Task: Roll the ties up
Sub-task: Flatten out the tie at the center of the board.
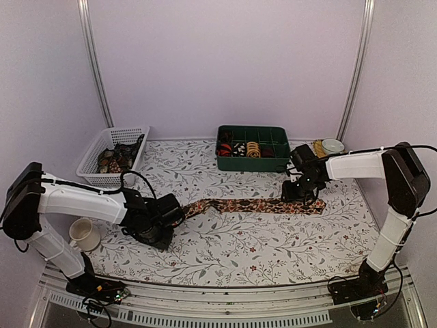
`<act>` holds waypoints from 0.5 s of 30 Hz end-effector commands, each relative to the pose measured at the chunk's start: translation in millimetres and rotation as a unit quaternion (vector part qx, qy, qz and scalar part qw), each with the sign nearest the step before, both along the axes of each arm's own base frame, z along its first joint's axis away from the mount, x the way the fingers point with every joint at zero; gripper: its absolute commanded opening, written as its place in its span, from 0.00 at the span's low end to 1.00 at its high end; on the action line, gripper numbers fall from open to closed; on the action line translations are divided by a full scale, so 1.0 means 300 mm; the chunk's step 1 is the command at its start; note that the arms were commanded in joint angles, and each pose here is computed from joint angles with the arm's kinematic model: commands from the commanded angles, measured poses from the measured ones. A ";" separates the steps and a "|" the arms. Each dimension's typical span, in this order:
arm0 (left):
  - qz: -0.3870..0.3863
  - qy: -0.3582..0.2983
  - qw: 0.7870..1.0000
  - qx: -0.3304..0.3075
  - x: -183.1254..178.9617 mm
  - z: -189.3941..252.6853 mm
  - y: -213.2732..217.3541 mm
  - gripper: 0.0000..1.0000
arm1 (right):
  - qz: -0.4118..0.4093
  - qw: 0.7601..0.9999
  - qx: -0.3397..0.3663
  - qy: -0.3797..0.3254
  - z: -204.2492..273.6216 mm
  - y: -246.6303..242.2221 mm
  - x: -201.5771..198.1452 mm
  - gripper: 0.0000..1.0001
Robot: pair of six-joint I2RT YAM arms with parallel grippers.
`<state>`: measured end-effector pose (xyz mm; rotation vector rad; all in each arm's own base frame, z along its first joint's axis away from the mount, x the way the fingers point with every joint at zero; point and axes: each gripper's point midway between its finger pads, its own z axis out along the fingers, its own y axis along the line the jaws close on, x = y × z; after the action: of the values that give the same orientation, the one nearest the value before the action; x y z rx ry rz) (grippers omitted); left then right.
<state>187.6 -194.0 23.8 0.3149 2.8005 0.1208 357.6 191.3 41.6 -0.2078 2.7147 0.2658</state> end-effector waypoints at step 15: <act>-0.184 0.060 0.953 -0.233 -0.011 0.369 -0.203 0.00 | -0.042 0.997 -0.048 0.039 -0.078 -0.116 0.001 0.45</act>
<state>191.5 -261.6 109.8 0.6429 2.7102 -0.4313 360.5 177.1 41.4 -0.1589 2.7340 0.2182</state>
